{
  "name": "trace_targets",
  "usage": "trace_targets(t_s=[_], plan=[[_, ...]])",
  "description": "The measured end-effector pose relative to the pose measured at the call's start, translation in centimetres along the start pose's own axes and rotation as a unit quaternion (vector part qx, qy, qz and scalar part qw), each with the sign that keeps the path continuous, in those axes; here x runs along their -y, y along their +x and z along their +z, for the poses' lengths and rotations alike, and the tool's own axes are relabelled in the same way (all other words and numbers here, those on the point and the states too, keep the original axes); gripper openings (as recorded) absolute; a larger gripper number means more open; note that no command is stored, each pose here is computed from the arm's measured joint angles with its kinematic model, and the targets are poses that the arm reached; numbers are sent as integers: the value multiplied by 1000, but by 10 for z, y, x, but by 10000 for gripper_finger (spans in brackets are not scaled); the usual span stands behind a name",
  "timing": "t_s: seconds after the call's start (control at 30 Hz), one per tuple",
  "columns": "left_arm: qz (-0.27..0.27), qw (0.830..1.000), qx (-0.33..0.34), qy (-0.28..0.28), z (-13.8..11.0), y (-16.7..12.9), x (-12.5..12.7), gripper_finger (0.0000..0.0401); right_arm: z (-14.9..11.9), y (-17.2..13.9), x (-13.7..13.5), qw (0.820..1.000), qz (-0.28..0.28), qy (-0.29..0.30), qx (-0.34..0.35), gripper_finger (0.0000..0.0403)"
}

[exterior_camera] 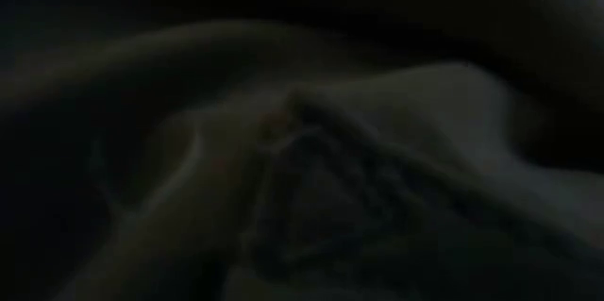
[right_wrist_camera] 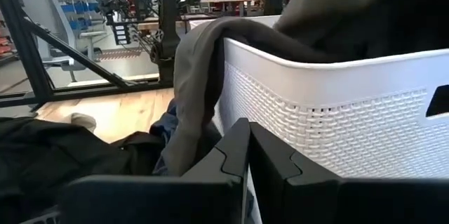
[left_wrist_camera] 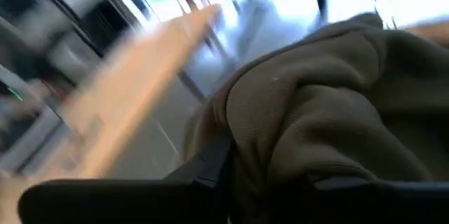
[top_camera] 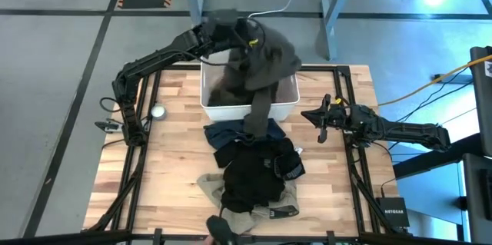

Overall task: Sort clothes
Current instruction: Put the gray jacket into the white bin

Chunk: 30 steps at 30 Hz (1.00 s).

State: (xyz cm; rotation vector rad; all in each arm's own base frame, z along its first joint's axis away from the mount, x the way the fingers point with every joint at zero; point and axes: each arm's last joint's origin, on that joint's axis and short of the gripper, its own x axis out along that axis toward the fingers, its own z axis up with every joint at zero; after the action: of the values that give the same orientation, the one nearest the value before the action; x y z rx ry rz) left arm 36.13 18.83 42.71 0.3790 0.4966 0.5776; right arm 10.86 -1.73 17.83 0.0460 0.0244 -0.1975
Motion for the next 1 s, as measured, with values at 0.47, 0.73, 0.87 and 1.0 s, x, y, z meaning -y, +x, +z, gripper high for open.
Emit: trace_targets(t_s=[0.47, 0.73, 0.87, 1.0], plan=[[-30, 988, -146, -24, -20, -10, 21, 162, -4, 0, -3, 998, 55, 16, -22, 24], [-31, 991, -123, 45, 15, -51, 40, 237, -7, 1, -2, 998, 43, 25, -33, 62], [-61, 987, -145, 34, 13, -69, 53, 241, -6, 5, -4, 997, 66, 27, -26, 127], [-121, 984, -131, 18, 10, -78, 70, 233, -4, 12, -6, 995, 96, 26, -19, 184]])
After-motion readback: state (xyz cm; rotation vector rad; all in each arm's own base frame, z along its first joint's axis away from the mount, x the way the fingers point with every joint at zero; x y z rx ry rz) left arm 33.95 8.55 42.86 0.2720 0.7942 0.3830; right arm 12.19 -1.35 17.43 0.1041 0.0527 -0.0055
